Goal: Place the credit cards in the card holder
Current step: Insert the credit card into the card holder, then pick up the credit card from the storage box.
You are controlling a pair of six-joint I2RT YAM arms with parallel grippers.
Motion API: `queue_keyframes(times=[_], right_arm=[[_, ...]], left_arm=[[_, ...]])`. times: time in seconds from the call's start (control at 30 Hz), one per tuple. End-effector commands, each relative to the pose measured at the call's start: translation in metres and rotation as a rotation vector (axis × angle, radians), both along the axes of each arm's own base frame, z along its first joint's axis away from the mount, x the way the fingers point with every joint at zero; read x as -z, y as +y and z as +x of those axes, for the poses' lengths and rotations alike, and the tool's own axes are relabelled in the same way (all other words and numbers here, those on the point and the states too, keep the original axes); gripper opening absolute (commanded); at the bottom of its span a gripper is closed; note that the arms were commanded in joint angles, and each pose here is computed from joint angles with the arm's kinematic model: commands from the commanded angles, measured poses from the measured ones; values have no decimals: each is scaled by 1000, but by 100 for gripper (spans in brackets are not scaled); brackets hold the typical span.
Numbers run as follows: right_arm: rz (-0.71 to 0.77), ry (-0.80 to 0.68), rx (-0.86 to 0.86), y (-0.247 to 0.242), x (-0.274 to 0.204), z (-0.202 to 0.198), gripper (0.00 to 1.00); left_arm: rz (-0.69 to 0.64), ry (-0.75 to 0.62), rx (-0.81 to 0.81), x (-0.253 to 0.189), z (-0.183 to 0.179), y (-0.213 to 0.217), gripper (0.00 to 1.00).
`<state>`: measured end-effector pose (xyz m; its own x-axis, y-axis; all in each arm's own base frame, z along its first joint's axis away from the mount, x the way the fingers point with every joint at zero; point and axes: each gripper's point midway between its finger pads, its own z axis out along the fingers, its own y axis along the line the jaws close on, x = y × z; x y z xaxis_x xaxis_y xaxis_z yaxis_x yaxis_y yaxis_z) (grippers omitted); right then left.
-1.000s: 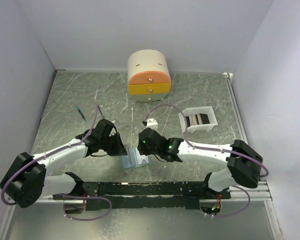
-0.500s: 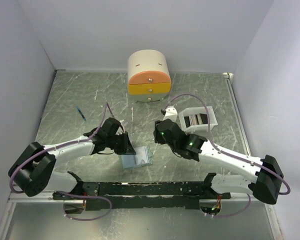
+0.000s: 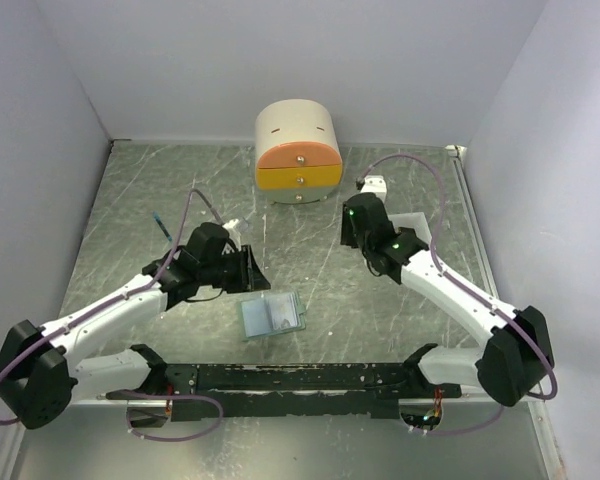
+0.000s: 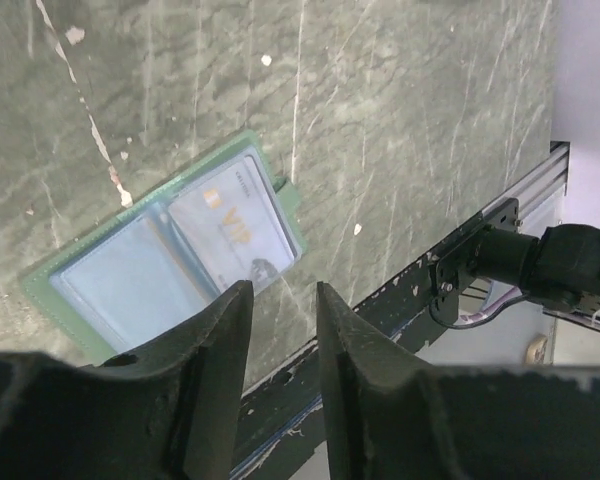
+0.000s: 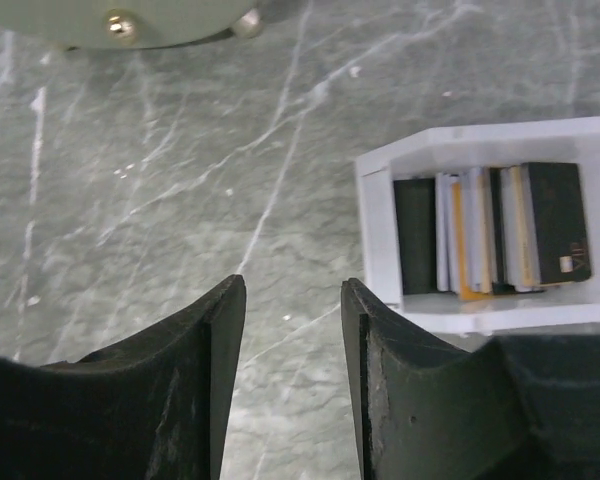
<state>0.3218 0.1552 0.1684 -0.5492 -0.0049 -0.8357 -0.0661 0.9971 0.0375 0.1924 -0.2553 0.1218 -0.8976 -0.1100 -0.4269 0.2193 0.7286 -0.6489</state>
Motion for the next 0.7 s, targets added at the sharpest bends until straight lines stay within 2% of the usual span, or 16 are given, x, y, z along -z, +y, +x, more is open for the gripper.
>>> queue_keyframes(times=[0.0, 0.03, 0.07, 0.1, 0.27, 0.47, 0.67], right_arm=[[-76, 0, 28, -22, -1, 16, 45], [-91, 7, 41, -28, 1, 19, 46], [-107, 18, 53, -34, 4, 21, 46], [-125, 29, 66, -41, 8, 23, 47], [-180, 108, 129, -77, 32, 35, 49], [-202, 195, 172, -103, 56, 45, 50], [-218, 230, 185, -111, 76, 54, 51]], left_arm=[[95, -64, 7, -13, 3, 15, 45], [91, -83, 21, -19, 2, 15, 49], [88, -99, 32, -23, 1, 15, 87], [87, -115, 35, -28, 1, 17, 99], [133, -183, 50, -49, 4, 26, 99], [263, -246, 29, -45, 11, 50, 99], [233, -277, 45, -48, 9, 47, 99]])
